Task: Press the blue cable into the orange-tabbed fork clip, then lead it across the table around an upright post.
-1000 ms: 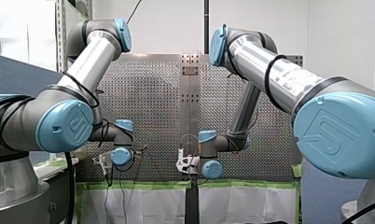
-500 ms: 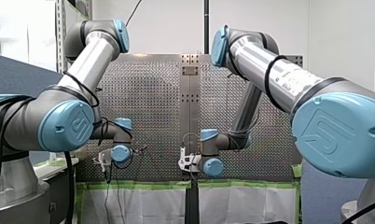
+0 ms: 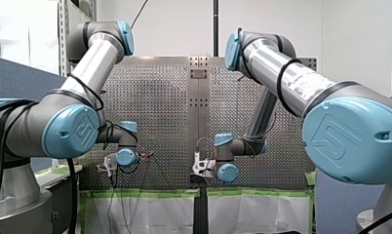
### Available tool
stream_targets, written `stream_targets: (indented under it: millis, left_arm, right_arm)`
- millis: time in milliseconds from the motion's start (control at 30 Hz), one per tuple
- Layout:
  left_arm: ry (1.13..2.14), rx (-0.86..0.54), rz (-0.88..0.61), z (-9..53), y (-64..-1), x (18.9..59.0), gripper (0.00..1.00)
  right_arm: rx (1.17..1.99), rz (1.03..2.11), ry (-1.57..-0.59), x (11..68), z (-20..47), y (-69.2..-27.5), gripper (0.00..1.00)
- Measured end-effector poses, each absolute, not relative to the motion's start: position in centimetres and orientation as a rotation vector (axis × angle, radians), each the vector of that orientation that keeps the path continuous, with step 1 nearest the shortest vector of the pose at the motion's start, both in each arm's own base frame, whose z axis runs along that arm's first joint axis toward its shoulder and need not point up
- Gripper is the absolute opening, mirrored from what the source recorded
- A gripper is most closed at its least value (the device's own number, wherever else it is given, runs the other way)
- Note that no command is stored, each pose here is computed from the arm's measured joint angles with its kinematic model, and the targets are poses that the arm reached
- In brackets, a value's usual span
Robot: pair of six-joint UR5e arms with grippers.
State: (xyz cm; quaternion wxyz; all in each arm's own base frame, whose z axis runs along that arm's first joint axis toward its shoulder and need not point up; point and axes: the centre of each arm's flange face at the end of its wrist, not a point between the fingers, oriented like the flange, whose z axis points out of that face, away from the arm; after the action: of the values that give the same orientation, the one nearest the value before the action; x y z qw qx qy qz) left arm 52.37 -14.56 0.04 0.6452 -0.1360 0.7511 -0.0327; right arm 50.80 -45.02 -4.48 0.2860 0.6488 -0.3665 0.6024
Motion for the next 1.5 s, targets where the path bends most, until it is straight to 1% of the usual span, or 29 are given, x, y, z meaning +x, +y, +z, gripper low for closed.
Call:
stream_targets:
  millis: [533, 567, 600, 667, 700, 733, 767, 800, 867, 900, 933, 967, 1000, 1033, 1067, 1200, 1367, 1500]
  left_arm:
    - [1.685, -0.329, -0.087, 1.0, -13.0, 54.8, 0.01]
    - [1.684, -0.328, -0.091, 1.1, -12.9, 55.0, 0.04]
    - [1.683, -0.327, -0.095, 1.1, -12.9, 55.2, 0.04]
    - [1.682, -0.324, -0.099, 1.2, -12.9, 55.3, 0.13]
    - [1.681, -0.322, -0.1, 1.3, -12.8, 55.4, 0.13]
    - [1.681, -0.321, -0.099, 1.3, -12.8, 55.5, 0.17]
    - [1.681, -0.321, -0.098, 1.3, -12.7, 55.5, 0.24]
    - [1.681, -0.32, -0.097, 1.3, -12.7, 55.5, 0.24]
    - [1.681, -0.318, -0.096, 1.3, -12.6, 55.6, 0.35]
    - [1.682, -0.316, -0.096, 1.3, -12.5, 55.6, 0.35]
    - [1.683, -0.314, -0.096, 1.3, -12.5, 55.6, 0.45]
    - [1.684, -0.312, -0.096, 1.3, -12.4, 55.6, 0.67]
    - [1.687, -0.309, -0.097, 1.3, -12.4, 55.6, 0.67]
    - [1.69, -0.306, -0.097, 1.2, -12.3, 55.6, 0.82]
    - [1.694, -0.301, -0.097, 1.2, -12.3, 55.6, 1.0]
    - [1.727, -0.277, -0.084, 1.0, -12.0, 55.3, 1.0]
    - [1.774, -0.268, -0.016, 0.6, -11.6, 54.8, 1.0]
    - [1.814, -0.295, 0.023, 0.3, -11.4, 54.1, 1.0]
  right_arm:
    - [1.695, 1.572, -1.016, 50.6, -1.2, -51.4, 0.0]
    - [1.694, 1.569, -1.016, 50.6, -0.9, -51.7, 0.0]
    - [1.696, 1.566, -1.016, 50.6, -0.7, -51.9, 0.0]
    - [1.698, 1.558, -1.016, 50.6, -0.4, -52.3, 0.0]
    - [1.699, 1.555, -1.016, 50.6, -0.4, -52.5, 0.0]
    - [1.698, 1.553, -1.016, 50.6, -0.3, -52.6, 0.0]
    - [1.698, 1.552, -1.017, 50.5, -0.2, -52.7, 0.0]
    - [1.697, 1.551, -1.018, 50.5, -0.2, -52.8, 0.0]
    - [1.697, 1.55, -1.018, 50.4, -0.2, -52.9, 0.0]
    - [1.698, 1.551, -1.017, 50.4, -0.2, -52.9, 0.0]
    - [1.699, 1.552, -1.016, 50.4, -0.2, -52.9, 0.0]
    - [1.699, 1.552, -1.015, 50.4, -0.2, -52.9, 0.0]
    - [1.7, 1.552, -1.015, 50.4, -0.2, -53.0, 0.0]
    - [1.7, 1.553, -1.014, 50.4, -0.2, -53.0, 0.0]
    - [1.701, 1.553, -1.014, 50.4, -0.2, -53.0, 0.0]
    - [1.703, 1.555, -1.012, 50.4, -0.2, -53.0, 0.0]
    - [1.704, 1.555, -1.013, 50.4, -0.2, -53.0, 0.0]
    - [1.703, 1.556, -1.013, 50.4, -0.2, -53.0, 0.0]
